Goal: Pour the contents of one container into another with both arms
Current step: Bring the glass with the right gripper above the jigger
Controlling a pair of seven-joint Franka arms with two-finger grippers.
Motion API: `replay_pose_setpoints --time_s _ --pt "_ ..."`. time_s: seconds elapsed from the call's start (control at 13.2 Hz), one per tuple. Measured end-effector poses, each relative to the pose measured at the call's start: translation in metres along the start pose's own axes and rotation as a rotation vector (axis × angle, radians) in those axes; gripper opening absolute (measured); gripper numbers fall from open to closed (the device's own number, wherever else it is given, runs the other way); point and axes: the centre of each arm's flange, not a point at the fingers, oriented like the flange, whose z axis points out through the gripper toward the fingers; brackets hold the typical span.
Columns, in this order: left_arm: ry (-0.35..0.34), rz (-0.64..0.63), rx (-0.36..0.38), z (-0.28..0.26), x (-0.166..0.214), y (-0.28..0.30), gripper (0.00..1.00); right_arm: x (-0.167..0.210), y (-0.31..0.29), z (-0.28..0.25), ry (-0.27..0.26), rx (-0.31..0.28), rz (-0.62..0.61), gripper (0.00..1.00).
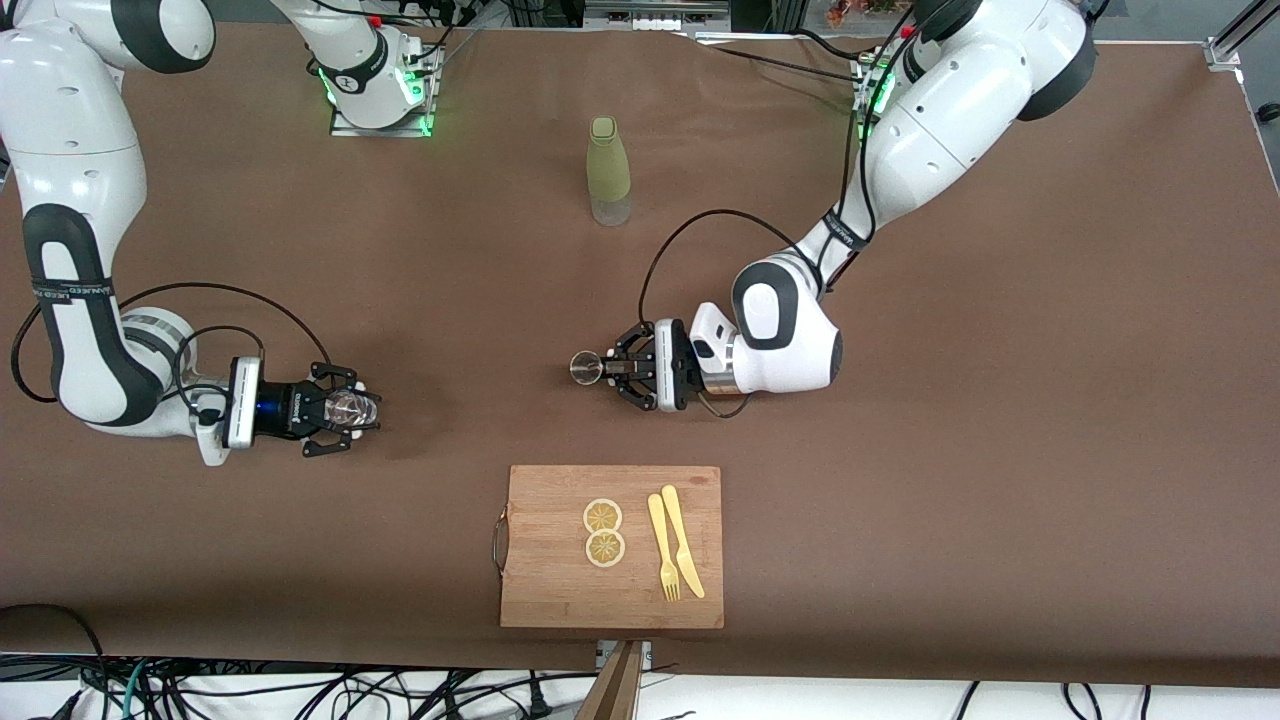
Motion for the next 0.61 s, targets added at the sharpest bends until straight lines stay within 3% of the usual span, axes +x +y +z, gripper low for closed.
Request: replay_pose_setpoints --time_s 0.61 --pt "0.003 0.005 0.007 0.015 0.001 0.002 0.22 0.022 0.010 0.068 -0.073 0.017 0.049 0.42"
